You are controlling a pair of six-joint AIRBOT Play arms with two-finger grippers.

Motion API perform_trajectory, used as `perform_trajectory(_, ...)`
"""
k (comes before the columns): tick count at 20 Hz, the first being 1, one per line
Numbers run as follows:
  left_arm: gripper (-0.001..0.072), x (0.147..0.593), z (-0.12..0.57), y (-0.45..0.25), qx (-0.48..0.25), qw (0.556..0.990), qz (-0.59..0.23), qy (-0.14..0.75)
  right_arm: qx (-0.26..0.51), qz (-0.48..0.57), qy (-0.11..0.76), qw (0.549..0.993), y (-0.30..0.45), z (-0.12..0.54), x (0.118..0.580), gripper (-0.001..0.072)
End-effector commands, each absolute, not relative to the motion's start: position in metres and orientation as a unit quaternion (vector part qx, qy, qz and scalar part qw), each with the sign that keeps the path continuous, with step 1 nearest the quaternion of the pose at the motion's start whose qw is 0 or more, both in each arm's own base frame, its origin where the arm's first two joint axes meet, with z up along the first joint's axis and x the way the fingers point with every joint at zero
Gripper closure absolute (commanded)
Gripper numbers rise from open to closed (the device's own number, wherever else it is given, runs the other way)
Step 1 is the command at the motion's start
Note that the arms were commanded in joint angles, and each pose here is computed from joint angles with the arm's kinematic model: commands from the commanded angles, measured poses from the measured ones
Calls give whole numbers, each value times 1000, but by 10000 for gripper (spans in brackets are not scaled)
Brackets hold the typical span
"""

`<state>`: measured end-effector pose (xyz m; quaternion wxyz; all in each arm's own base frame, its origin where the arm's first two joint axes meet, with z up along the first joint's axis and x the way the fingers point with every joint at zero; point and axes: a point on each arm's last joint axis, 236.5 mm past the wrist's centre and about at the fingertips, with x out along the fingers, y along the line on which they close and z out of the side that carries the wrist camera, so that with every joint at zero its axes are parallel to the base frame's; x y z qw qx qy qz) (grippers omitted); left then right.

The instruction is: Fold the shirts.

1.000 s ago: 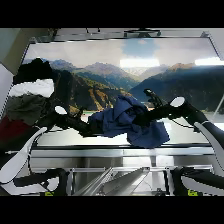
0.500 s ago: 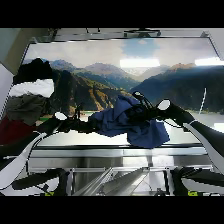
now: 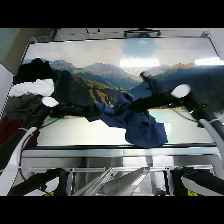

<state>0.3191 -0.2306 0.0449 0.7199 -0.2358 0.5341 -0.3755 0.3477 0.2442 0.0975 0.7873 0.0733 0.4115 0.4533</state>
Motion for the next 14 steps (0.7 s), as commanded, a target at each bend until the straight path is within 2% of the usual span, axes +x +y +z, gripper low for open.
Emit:
perform_trajectory(1,686,314,203,-208,-213,774,-442,400,56,406,230,883,182,279,355,692)
perform_trajectory(3,684,304,295,-169,-184,838,-420,294,20,345,116,931,135,374,335,692)
perform_trajectory(5,684,281,366,-137,-144,895,-374,198,5,287,51,957,104,429,308,692)
perform_trajectory(9,683,223,437,-123,-61,945,-309,88,-40,253,-15,966,98,468,264,692)
perform_trajectory(12,683,222,438,-83,-12,979,-185,79,-64,221,-12,973,88,466,259,691)
perform_trajectory(14,683,235,416,-67,-35,980,-168,105,-33,219,67,973,78,425,282,692)
